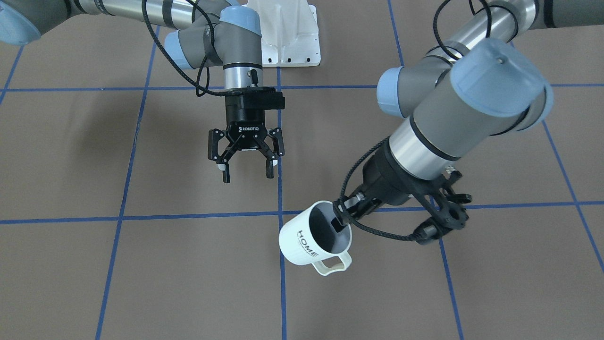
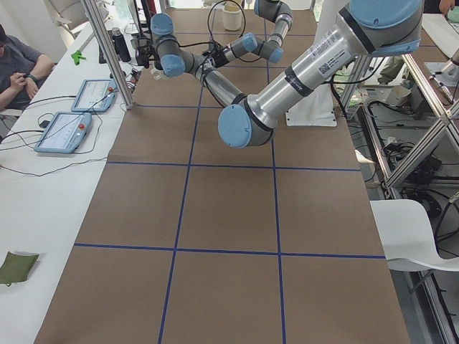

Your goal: Left arm hands cup to right arm to dump lemon

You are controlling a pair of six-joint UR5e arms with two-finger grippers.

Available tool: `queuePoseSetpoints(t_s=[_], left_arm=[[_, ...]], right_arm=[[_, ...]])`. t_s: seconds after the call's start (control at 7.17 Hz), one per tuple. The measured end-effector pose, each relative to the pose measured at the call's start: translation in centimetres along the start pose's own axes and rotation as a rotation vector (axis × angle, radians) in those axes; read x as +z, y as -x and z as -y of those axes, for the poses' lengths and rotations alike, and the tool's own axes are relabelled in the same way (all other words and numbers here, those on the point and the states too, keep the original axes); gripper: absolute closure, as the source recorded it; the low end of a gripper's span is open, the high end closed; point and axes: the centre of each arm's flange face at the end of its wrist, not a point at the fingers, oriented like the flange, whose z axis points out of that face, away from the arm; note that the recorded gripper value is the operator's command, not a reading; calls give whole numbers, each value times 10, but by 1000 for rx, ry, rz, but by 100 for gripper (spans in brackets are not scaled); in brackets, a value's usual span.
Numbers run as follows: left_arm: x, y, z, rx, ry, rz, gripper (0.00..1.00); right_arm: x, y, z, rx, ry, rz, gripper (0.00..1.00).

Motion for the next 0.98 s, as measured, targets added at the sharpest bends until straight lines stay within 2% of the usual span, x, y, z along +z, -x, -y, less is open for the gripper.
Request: queuePoseSetpoints(t_s=[0.28,0.56,0.84,0.98], left_arm=[[-5,41,46,27,-44,48,100],[-9,94,82,77,-73,102,100],[-25,150,109,130,-95,140,100],[-32,191,112,165,-94,169,100]], right_arm=[[10,-28,22,34,43,48,0],[38,-86,49,69,140,119,0],[65,-180,73,92,298,249,0],[73,-241,72,131,391,309,0]])
